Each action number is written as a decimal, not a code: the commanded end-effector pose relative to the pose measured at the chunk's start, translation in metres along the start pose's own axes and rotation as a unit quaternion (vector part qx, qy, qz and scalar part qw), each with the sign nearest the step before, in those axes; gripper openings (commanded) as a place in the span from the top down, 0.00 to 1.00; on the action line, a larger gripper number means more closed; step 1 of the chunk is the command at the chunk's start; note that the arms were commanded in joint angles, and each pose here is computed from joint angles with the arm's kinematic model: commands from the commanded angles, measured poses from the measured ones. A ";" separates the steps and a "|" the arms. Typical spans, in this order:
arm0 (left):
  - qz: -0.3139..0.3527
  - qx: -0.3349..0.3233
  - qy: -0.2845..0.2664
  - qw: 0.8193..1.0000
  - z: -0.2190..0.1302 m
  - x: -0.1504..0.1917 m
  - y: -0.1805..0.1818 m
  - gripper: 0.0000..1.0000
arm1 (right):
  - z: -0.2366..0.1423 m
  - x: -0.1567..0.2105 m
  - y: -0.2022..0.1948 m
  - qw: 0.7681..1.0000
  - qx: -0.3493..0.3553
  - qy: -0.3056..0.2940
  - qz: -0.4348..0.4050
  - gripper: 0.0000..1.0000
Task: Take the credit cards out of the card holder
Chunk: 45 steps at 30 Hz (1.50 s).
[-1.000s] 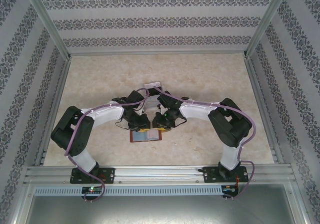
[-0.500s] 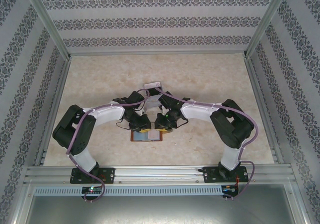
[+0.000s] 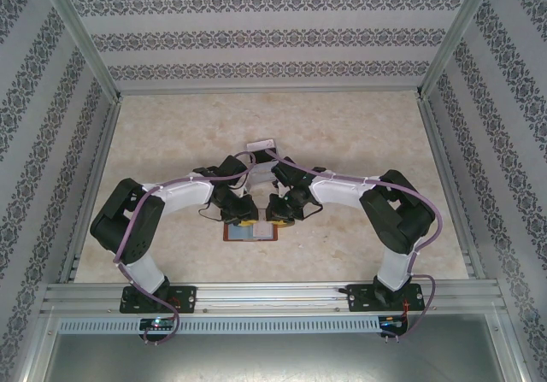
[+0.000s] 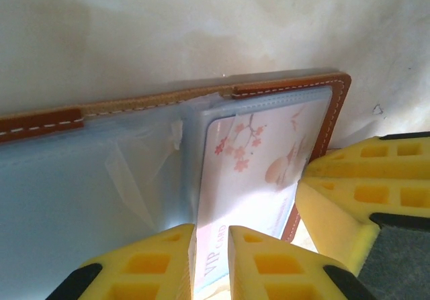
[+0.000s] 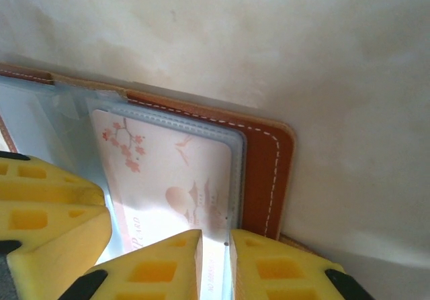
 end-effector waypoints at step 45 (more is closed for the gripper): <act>0.002 -0.008 -0.027 1.000 -0.015 -0.004 0.000 0.75 | 0.011 0.007 -0.020 0.999 0.041 0.016 0.009 0.76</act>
Point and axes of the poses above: each hand's point on the last joint's axis, 136 mm out from that joint toward the fingers, its own z axis out along the fingers, its own y axis along the line the jaws close on, x = y × z, the point moved 3 cm from there along -z, back along the fingers
